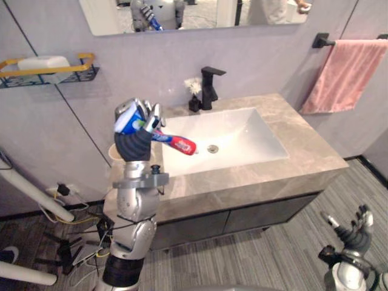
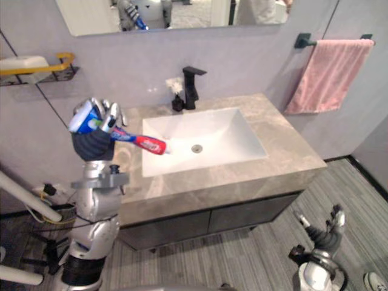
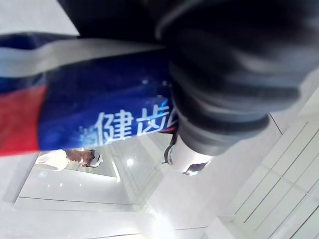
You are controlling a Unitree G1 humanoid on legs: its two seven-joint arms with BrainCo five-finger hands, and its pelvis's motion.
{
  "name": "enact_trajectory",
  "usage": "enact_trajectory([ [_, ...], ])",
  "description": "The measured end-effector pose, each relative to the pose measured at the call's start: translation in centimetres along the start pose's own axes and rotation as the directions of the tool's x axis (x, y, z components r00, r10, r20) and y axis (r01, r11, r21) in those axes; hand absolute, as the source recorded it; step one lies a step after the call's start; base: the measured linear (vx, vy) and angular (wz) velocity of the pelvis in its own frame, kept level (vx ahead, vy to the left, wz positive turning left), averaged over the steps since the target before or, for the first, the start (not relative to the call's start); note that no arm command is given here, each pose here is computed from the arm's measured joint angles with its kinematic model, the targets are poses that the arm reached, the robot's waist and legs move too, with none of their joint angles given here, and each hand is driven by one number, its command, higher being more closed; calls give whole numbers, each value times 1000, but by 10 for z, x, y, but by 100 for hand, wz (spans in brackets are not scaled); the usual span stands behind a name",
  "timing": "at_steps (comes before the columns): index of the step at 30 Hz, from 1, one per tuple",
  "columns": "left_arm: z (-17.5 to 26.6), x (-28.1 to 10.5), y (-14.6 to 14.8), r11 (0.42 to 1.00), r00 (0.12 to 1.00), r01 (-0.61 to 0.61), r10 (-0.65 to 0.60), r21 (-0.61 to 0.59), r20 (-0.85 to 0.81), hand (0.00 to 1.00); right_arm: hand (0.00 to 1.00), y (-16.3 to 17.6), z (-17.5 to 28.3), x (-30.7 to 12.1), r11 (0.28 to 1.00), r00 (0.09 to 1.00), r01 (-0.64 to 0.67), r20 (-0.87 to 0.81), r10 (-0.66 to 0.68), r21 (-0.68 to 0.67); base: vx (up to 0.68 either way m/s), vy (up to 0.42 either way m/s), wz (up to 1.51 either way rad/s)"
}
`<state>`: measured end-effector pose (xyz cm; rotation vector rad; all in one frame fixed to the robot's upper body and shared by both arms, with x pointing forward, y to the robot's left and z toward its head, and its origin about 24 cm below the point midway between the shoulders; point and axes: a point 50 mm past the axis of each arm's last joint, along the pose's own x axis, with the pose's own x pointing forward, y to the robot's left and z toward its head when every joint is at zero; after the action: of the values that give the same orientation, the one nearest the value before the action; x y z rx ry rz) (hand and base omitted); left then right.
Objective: Organize washtable
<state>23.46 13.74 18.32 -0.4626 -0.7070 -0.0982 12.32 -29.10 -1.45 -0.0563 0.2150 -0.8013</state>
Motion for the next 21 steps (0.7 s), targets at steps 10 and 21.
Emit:
enact_trajectory([
  [10, 11, 14, -4, 989, 995, 31, -44, 146, 85, 100, 0, 52, -75, -41, 934, 870, -353, -349, 348, 52, -32, -9, -10],
  [21, 29, 56, 24, 946, 978, -92, 28, 311, 205, 100, 0, 59, -107, -58, 891, 768, -453, -499, 402, 19, -2, -8, 12],
])
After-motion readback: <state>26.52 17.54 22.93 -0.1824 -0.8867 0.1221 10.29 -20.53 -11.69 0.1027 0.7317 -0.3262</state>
